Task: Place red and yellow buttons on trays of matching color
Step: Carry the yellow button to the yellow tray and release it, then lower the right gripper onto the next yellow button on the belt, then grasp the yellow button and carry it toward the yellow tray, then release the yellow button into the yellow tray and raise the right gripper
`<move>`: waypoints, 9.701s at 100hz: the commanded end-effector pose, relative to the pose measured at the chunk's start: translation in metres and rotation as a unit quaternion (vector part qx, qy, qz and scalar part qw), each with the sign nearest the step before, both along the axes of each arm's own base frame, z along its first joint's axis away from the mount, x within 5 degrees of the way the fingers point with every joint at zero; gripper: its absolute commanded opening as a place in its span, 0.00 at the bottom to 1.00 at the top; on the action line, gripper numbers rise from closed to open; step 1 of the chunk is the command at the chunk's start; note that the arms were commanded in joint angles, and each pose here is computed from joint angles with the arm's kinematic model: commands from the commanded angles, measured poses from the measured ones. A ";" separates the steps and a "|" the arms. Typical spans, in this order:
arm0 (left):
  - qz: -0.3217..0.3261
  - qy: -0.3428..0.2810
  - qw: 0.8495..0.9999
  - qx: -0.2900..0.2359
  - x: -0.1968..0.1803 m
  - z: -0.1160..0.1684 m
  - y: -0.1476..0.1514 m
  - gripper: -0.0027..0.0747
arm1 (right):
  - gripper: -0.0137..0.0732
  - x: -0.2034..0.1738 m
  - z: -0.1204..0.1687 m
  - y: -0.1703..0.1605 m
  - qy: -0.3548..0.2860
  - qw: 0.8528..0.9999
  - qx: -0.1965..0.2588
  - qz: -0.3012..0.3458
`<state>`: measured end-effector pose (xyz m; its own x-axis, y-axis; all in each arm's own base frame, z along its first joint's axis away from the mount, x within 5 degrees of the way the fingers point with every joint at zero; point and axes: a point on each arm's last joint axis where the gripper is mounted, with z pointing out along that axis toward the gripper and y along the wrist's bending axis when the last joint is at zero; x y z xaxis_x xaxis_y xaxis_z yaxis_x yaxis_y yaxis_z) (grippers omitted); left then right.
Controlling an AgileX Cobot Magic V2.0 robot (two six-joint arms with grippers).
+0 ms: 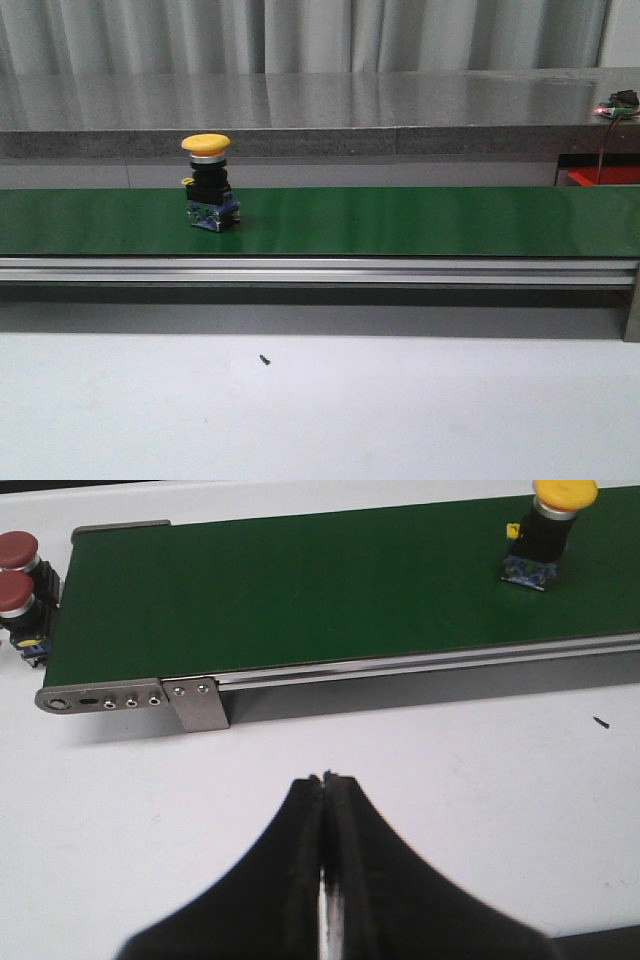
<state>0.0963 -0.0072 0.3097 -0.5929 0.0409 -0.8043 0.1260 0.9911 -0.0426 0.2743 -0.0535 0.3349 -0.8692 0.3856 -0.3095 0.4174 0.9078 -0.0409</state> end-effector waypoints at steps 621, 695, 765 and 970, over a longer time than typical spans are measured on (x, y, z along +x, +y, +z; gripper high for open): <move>0.004 -0.038 0.999 -0.005 0.003 0.012 0.000 0.01 | 0.25 -0.018 -0.023 -0.058 -0.060 0.992 -0.018 -0.108; 0.004 -0.038 0.999 -0.005 0.003 0.012 0.000 0.01 | 0.25 -0.003 -0.098 -0.097 -0.024 0.988 0.003 -0.155; 0.004 -0.038 0.999 -0.005 0.003 0.012 0.000 0.01 | 0.67 0.005 -0.115 -0.099 -0.014 0.988 0.015 -0.154; 0.004 -0.038 0.999 -0.005 0.003 0.012 0.000 0.01 | 0.08 -0.167 -0.043 0.044 -0.312 0.939 -0.045 0.141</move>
